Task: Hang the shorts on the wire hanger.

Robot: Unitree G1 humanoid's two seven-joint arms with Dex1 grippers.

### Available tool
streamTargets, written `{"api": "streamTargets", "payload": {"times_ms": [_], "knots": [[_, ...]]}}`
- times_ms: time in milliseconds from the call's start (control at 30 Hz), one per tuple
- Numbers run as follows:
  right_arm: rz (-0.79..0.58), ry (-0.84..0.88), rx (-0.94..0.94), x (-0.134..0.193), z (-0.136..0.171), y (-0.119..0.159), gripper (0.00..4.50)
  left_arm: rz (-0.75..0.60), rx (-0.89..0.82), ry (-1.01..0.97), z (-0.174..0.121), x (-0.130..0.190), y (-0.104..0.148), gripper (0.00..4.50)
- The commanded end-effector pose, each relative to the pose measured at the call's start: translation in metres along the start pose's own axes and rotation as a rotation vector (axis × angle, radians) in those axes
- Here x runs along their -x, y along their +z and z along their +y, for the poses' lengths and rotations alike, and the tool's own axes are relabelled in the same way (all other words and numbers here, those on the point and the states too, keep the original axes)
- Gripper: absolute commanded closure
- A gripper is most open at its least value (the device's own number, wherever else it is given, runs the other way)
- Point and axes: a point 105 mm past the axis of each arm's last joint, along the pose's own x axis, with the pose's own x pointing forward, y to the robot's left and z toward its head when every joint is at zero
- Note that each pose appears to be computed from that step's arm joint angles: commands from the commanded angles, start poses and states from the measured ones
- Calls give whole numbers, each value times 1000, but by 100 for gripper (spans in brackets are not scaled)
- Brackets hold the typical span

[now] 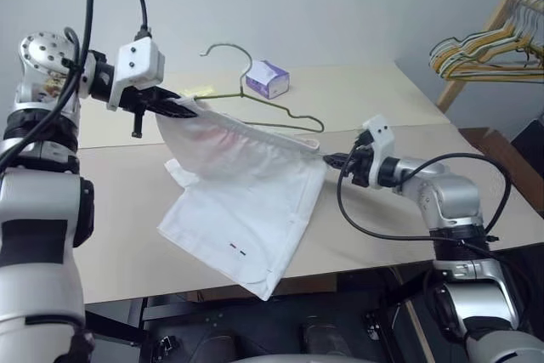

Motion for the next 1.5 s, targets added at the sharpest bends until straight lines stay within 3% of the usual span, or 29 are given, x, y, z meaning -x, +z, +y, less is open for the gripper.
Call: {"api": "streamTargets", "payload": {"times_ms": [33,400,633,1000,1200,1400,1500], "knots": [[-50,-56,33,14,-13,22,445,12,-40,26,3,15,6,450],[-56,-72,106,23,-15,30,445,95,-32,8,-1,14,-8,450],[-46,30,383,33,19,65,445,130,-43,44,4,4,-13,450],[21,163,688,33,73,136,445,16,-58,97,14,-8,6,450],[-20,170,712,32,77,143,445,9,-53,149,18,-8,4,450],[35,91,787,15,60,120,445,-99,-29,162,20,-3,15,450],[-24,49,826,13,59,128,445,-51,-43,144,16,-5,7,450]]}}
